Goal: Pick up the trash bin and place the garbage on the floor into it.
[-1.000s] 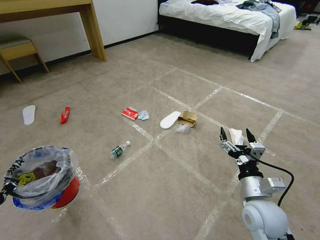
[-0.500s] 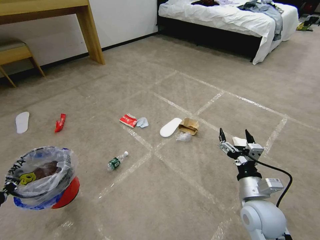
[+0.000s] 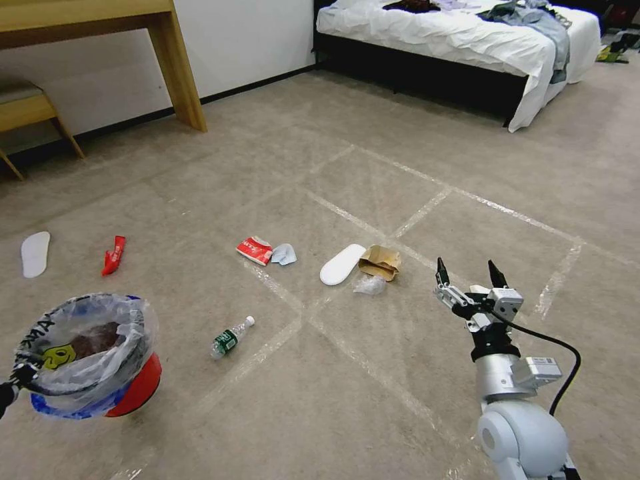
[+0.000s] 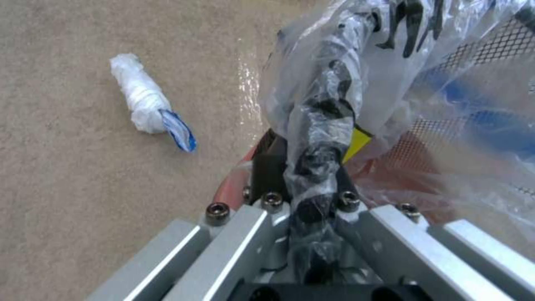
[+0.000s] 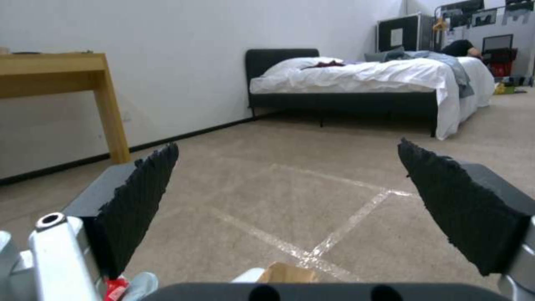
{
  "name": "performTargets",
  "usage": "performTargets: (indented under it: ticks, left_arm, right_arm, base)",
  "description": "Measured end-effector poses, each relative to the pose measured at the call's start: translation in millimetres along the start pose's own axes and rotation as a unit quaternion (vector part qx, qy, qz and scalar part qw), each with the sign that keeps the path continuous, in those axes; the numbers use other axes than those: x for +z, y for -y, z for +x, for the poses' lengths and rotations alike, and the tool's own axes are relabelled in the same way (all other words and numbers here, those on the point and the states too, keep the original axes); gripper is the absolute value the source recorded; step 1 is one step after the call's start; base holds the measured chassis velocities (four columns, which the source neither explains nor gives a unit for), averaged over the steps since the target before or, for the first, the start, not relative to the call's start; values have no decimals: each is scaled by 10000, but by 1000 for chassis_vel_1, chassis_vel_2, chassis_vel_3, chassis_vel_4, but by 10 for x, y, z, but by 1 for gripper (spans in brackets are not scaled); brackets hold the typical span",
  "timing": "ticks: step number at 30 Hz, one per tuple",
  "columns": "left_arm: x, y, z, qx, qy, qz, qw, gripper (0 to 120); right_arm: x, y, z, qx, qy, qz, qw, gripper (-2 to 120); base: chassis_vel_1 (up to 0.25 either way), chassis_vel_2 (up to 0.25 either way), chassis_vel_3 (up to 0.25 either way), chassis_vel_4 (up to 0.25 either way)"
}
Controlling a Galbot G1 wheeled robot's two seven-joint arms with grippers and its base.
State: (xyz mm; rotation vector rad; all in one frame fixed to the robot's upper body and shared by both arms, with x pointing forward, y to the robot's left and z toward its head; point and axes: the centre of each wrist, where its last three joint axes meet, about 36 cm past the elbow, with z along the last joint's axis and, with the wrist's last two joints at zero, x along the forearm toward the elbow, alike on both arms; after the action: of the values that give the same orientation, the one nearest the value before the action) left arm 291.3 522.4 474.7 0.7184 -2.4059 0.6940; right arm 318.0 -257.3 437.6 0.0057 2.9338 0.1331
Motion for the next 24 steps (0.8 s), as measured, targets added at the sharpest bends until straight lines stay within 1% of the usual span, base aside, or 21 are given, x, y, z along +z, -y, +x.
performTargets:
  ticks: [17, 24]
  left_arm:
    - [31, -9, -8, -26, -5, -21, 10000, 0]
    - [21, -12, 4, -21, 21, -27, 10000, 0]
  right_arm:
    - [14, 15, 22, -68, -12, 34, 10000, 100]
    - [29, 17, 17, -69, -16, 44, 10000, 100]
  base:
    - [0, 0, 0, 0]
    - [0, 0, 0, 0]
